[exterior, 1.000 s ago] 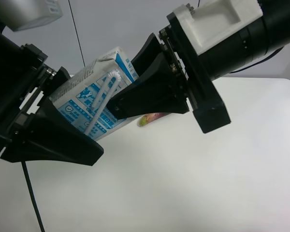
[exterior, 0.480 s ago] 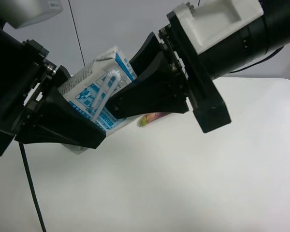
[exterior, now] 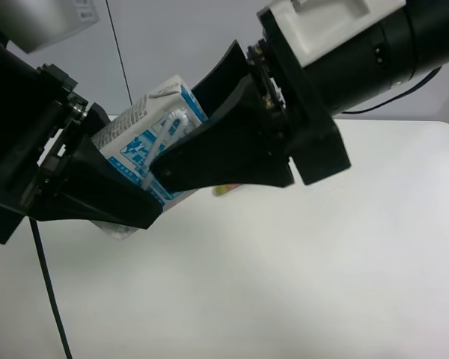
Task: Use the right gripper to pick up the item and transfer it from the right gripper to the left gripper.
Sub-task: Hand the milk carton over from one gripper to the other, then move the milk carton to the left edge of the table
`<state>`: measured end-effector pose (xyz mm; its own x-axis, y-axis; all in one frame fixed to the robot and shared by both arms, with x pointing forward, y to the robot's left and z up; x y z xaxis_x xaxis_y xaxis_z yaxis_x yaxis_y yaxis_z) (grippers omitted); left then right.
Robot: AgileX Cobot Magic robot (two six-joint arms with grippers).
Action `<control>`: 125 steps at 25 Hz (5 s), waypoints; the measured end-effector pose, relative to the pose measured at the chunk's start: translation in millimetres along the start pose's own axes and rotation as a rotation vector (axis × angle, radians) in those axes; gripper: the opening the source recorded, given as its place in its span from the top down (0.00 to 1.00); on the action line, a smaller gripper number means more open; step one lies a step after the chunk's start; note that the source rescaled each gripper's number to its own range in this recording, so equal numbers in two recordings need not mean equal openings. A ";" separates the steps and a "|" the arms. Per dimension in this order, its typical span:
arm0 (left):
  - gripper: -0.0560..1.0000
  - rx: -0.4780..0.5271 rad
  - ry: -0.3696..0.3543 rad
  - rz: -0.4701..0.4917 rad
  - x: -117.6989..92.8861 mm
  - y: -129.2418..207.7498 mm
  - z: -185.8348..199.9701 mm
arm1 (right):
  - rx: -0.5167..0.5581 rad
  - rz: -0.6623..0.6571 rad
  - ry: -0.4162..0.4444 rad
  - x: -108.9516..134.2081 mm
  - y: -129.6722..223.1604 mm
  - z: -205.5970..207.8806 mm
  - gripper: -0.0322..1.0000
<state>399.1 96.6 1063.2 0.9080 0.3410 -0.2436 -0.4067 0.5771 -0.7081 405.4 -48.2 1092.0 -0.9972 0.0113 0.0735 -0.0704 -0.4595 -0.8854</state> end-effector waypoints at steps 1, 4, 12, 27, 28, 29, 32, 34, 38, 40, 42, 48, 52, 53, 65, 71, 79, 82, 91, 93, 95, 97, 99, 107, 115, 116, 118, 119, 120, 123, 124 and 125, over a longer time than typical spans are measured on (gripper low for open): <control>0.94 0.000 -0.003 0.002 0.9 -0.1 -0.6 | -0.003 -0.032 0.003 -0.1 -0.5 0.3 0.28; 0.94 -0.001 -0.004 0.002 1.0 -0.3 -0.6 | -0.008 -0.080 0.018 -1.8 -1.4 0.8 0.06; 0.94 -0.001 -0.004 0.002 1.0 -0.2 -0.6 | 0.013 -0.077 -0.015 12.5 -2.6 10.4 0.00; 0.94 0.006 -0.005 -0.003 1.2 0.7 -0.6 | 0.306 -0.192 0.256 76.0 32.4 104.2 0.00; 0.94 0.006 -0.005 -0.003 1.2 0.7 -0.6 | 0.314 -0.209 0.284 78.7 38.6 108.3 0.00; 0.94 0.006 -0.005 -0.003 1.2 0.7 -0.6 | 0.320 -0.219 0.309 83.1 46.6 112.8 0.00; 0.94 0.006 -0.005 -0.003 1.2 0.7 -0.6 | 0.330 -0.235 0.367 98.0 72.8 123.0 0.00; 0.94 0.006 -0.005 -0.002 1.1 0.8 -0.6 | 0.319 -0.241 0.401 109.7 90.1 129.3 0.00; 0.94 0.006 -0.005 -0.002 1.1 0.8 -0.6 | 0.285 -0.277 0.479 124.1 124.1 135.8 0.00; 0.95 0.006 -0.005 -0.002 1.1 0.8 -0.6 | 0.252 -0.297 0.532 125.8 137.3 137.9 0.00; 0.95 0.006 -0.005 -0.004 1.1 0.8 -0.6 | 0.201 -0.301 0.589 126.2 145.4 141.2 0.00; 0.95 0.006 -0.005 -0.005 1.1 0.8 -0.6 | 0.136 -0.291 0.692 124.3 165.4 145.5 0.00; 0.95 0.006 -0.005 -0.007 1.1 0.8 -0.6 | 0.135 -0.295 0.702 123.8 167.5 146.0 0.00; 0.95 0.006 -0.005 -0.008 1.1 0.8 -0.6 | 0.135 -0.295 0.702 123.8 167.5 146.0 0.00; 0.95 0.006 -0.005 -0.008 1.1 0.8 -0.6 | 0.130 -0.342 0.776 120.1 168.7 149.1 0.00; 0.95 0.005 -0.005 -0.007 1.1 0.6 -0.6 | 0.048 -0.422 1.007 120.2 170.3 163.2 0.00; 0.95 -0.013 -0.021 0.031 3.4 -1.9 -0.5 | -0.002 -0.464 1.165 123.3 171.5 171.2 0.00; 0.95 -0.067 -0.073 0.106 11.2 -9.0 0.1 | -0.002 -0.474 1.180 122.9 171.8 171.7 0.00; 0.95 0.006 -0.284 0.258 61.3 2.4 -24.3 | -0.002 -0.474 1.181 122.9 171.8 171.8 0.00; 0.95 0.046 -0.323 0.280 73.8 8.8 -34.3 | -0.002 -0.474 1.181 122.9 171.8 171.8 0.00; 0.95 0.073 -0.361 0.301 85.9 14.0 -43.5 | -0.003 -0.474 1.182 122.8 171.7 171.8 0.00; 0.95 0.081 -0.399 0.317 96.3 16.9 -50.3 | -0.003 -0.474 1.182 122.8 171.7 171.8 0.00; 0.95 0.100 -0.436 0.329 106.7 21.7 -57.5 | -0.003 -0.474 1.182 122.8 171.7 171.8 0.00; 0.95 0.222 -0.572 0.431 141.7 52.1 -84.2 | -0.004 -0.473 1.182 122.8 171.6 171.9 0.00; 0.95 0.328 -0.659 0.420 168.7 80.4 -109.5 | -0.005 -0.473 1.182 122.7 171.5 171.9 0.00; 0.95 0.336 -0.657 0.419 170.8 83.6 -114.1 | -0.005 -0.473 1.182 122.7 171.5 171.9 0.00; 0.95 0.335 -0.650 0.414 174.6 87.5 -122.7 | -0.005 -0.473 1.182 122.7 171.5 171.9 0.00; 0.95 0.338 -0.647 0.414 176.3 90.0 -126.9 | -0.005 -0.473 1.182 122.7 171.5 171.9 0.00; 0.95 0.340 -0.644 0.413 177.7 92.2 -130.6 | -0.005 -0.473 1.182 122.7 171.5 171.9 0.00; 0.95 0.347 -0.640 0.413 180.0 96.5 -136.6 | -0.005 -0.473 1.182 122.7 171.5 171.9 0.00; 0.95 0.351 -0.639 0.414 180.4 97.8 -137.9 | -0.005 -0.473 1.182 122.7 171.5 171.9 0.00; 0.95 0.350 -0.638 0.413 180.6 97.9 -138.3 | -0.005 -0.473 1.182 122.7 171.5 171.9 0.00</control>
<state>537.2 112.0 858.2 0.4902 0.8696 0.0582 -0.7978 0.4746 -0.3719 275.1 -278.3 1028.1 -0.2882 0.9551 -0.0691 -0.4212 -0.1912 -0.8866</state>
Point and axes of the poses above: a point on each arm's last joint axis where the gripper is mounted, z pointing back along that axis away from the gripper, x along the wrist's bending axis when the last joint is at zero, y = z × x, the point moved 5 cm from there along -z, pointing out along that axis toward the gripper, and after that the axes turned 7 degrees about z, right-handed, at the moved point
